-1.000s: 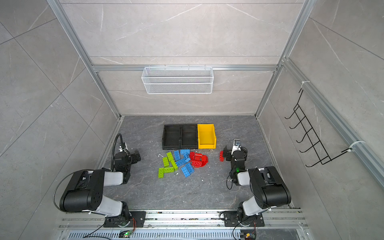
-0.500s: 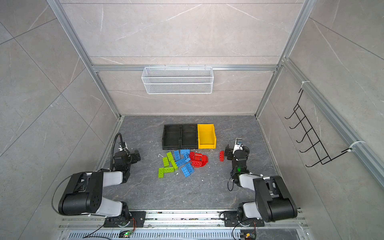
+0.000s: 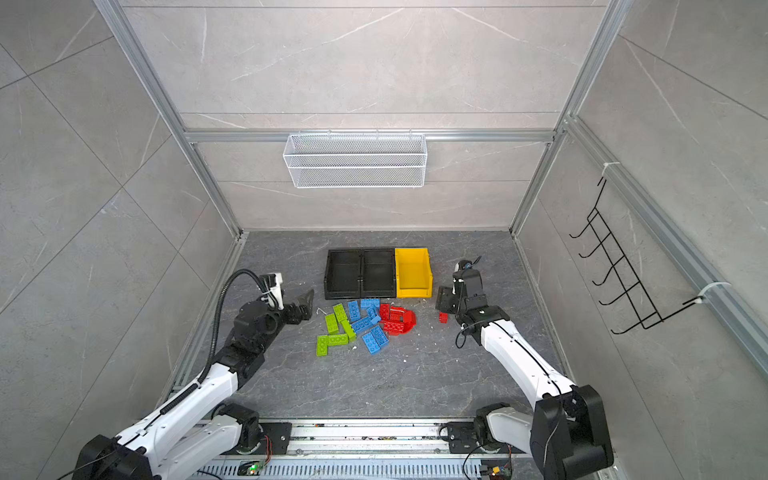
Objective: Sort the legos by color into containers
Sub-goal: 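Grasp the small red brick with the right gripper while the left arm lifts, then carry the red brick over the yellow bin and release it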
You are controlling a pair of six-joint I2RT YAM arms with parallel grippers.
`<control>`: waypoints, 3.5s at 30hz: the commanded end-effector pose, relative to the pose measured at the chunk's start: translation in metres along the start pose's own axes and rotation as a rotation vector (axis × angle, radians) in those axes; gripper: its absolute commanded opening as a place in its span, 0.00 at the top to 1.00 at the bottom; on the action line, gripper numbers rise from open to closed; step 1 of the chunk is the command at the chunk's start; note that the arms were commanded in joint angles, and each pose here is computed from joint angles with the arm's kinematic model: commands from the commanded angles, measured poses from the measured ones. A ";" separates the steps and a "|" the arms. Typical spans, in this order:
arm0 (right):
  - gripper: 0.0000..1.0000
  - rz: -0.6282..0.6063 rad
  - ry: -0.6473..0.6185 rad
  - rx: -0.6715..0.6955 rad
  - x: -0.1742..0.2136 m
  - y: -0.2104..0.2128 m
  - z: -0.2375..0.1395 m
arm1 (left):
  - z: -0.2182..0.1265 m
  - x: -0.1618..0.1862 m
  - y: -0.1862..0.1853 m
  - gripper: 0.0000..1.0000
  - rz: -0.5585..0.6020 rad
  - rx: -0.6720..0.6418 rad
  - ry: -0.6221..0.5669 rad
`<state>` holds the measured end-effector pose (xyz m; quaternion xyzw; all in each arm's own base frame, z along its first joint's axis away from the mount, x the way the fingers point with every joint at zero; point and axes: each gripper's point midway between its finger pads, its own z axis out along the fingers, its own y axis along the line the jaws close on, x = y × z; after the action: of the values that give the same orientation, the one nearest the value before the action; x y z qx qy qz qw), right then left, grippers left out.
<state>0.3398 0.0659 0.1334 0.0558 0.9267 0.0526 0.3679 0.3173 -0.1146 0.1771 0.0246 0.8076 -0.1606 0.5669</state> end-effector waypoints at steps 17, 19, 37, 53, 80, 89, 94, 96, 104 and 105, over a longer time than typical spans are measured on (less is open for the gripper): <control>0.39 -0.096 0.359 0.094 0.065 0.005 0.050 | -0.001 0.015 0.015 0.01 -0.021 -0.078 0.044; 0.41 -0.112 0.375 0.105 0.065 0.005 0.056 | -0.001 0.014 0.016 0.01 -0.021 -0.082 0.039; 0.67 -0.196 0.446 0.195 0.071 -0.008 0.078 | -0.001 0.016 0.020 0.00 -0.015 -0.106 0.044; 0.80 -0.159 0.340 0.065 0.050 0.011 0.044 | -0.006 0.012 0.021 0.01 -0.014 -0.109 0.027; 0.77 -0.248 0.158 -0.228 -0.056 0.118 0.096 | 0.000 0.019 0.018 0.01 0.002 -0.088 0.040; 0.74 -0.243 0.189 -0.210 -0.051 0.121 0.125 | 0.000 0.019 0.019 0.01 0.004 -0.092 0.039; 0.65 -0.241 0.196 -0.198 -0.050 0.120 0.130 | 0.001 0.019 0.019 0.01 0.004 -0.094 0.042; 0.59 -0.241 0.195 -0.197 -0.050 0.119 0.128 | 0.000 0.019 0.020 0.01 0.004 -0.098 0.041; 0.51 -0.184 0.120 -0.216 -0.067 0.117 0.081 | -0.004 0.015 0.019 0.01 0.004 -0.098 0.027; 0.50 -0.165 0.105 -0.225 -0.066 0.115 0.072 | -0.005 0.014 0.019 0.00 0.005 -0.097 0.023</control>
<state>0.4567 0.1756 0.1008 -0.0831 0.9482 0.1103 0.2862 0.3089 -0.0980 0.1415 0.0038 0.8404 -0.1166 0.5292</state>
